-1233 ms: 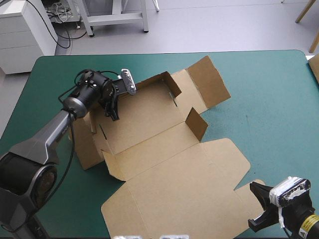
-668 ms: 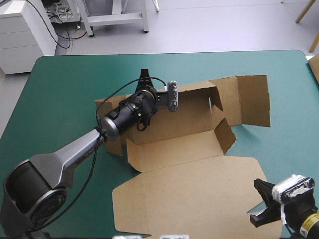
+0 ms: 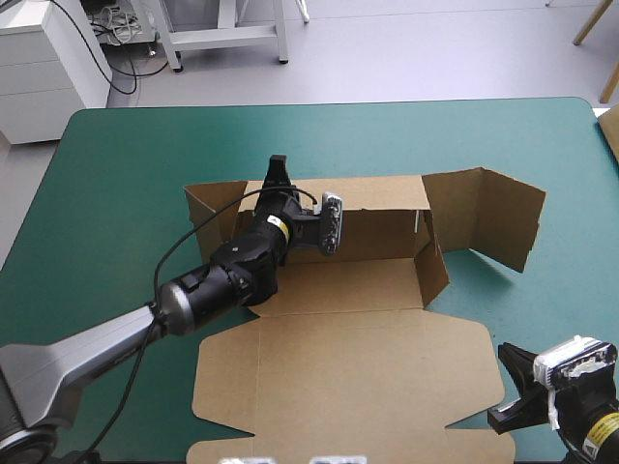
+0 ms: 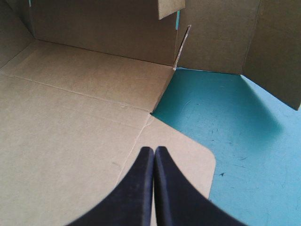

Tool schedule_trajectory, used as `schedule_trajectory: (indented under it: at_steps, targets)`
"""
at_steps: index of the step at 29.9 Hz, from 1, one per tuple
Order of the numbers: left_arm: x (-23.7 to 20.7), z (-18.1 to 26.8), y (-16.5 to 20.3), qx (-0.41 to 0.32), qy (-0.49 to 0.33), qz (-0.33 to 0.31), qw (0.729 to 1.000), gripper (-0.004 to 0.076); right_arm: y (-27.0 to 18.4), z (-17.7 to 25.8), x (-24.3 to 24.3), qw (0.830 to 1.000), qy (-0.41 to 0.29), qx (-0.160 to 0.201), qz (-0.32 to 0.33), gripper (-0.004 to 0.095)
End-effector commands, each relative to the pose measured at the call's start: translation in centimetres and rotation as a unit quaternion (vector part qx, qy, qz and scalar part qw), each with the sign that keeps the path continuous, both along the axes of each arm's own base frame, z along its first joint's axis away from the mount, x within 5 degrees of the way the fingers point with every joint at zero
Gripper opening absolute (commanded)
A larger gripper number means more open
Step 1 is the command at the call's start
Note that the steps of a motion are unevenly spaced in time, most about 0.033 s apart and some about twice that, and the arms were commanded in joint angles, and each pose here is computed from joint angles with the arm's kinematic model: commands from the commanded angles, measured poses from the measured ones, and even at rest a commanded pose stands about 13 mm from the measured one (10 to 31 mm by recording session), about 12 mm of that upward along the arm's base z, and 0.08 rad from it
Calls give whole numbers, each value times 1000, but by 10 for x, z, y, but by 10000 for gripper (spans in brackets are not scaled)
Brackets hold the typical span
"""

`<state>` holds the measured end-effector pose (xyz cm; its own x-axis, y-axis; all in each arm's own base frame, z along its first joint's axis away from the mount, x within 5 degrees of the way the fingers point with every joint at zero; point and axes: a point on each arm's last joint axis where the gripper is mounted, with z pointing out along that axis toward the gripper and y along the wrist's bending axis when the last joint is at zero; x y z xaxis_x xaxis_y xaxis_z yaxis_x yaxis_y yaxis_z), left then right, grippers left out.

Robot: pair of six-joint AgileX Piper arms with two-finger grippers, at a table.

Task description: Fold the box

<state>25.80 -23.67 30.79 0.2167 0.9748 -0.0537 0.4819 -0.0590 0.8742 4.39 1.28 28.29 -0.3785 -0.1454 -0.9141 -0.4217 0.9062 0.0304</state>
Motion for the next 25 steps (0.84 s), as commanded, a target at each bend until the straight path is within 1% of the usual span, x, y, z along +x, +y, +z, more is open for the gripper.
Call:
schedule_trajectory:
  at_steps: [1,5,8,10,12,13,15,17,19,20,25]
  targets:
    - [-26,5,1,-43,-1,-6,999,-8,1,13,3,999,-40,10,2,-20]
    - [-45,-1,-7,-47,-21,-21,998,-8,1,13,3,999,-43,6,-1,-20]
    - [-53,-1,-9,-56,-25,2,998,-8,-1,13,3,999,-43,3,-6,-19]
    - [-55,-1,-10,-64,-23,5,998,-8,-1,12,3,999,-42,0,-6,0]
    - [-56,-1,-11,-63,-23,6,998,-8,0,12,3,999,-44,-5,-1,59]
    - [-56,-1,-10,-63,-22,6,998,-8,0,12,3,999,-45,-6,2,115]
    - [-56,-1,-10,-65,-19,8,998,-8,0,12,3,999,-44,-6,2,252]
    - [-56,-2,-9,-65,-15,16,998,-8,0,12,3,999,-46,-8,2,422]
    - [-56,-2,-9,-63,-17,19,998,-8,0,11,3,999,-47,-9,2,526]
    - [-56,-2,-8,-63,-17,20,998,-8,0,11,4,999,-48,-8,2,555]
    - [-57,1,-7,-72,-15,20,997,-8,1,12,4,999,-49,-6,3,548]
